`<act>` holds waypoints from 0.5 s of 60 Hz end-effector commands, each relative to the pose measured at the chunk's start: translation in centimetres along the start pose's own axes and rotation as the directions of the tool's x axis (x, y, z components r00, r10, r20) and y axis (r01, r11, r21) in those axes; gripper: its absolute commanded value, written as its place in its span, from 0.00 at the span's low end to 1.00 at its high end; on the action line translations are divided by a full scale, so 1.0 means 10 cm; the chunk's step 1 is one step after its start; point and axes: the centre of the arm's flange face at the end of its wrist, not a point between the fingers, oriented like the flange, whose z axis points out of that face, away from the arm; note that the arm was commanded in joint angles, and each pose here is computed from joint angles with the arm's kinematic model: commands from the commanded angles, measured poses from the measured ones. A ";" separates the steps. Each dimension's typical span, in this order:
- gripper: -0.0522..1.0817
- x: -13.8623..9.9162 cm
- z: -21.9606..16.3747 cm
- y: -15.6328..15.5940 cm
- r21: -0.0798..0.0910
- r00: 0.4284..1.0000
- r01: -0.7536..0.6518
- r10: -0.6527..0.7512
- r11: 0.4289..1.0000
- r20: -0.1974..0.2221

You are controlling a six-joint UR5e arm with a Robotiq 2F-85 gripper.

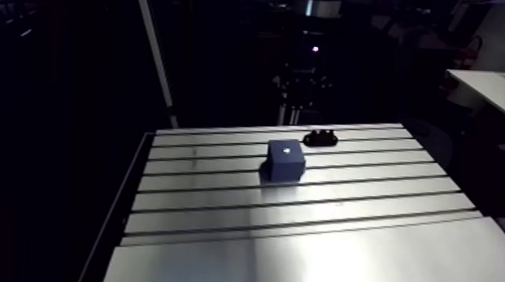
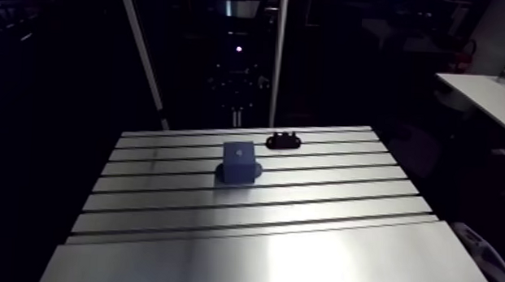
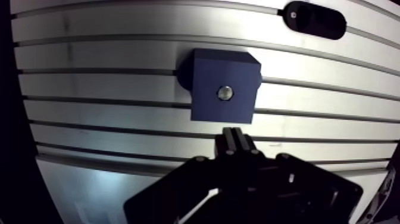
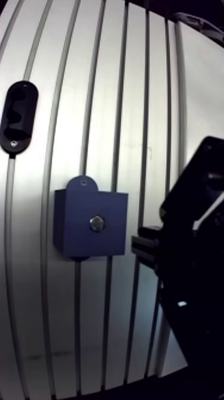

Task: Pick up the M10 bolt and insert it into the hex recess until seated.

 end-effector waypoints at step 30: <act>0.05 -0.38 -1.39 -0.06 -0.029 1.000 -0.010 0.011 1.000 0.005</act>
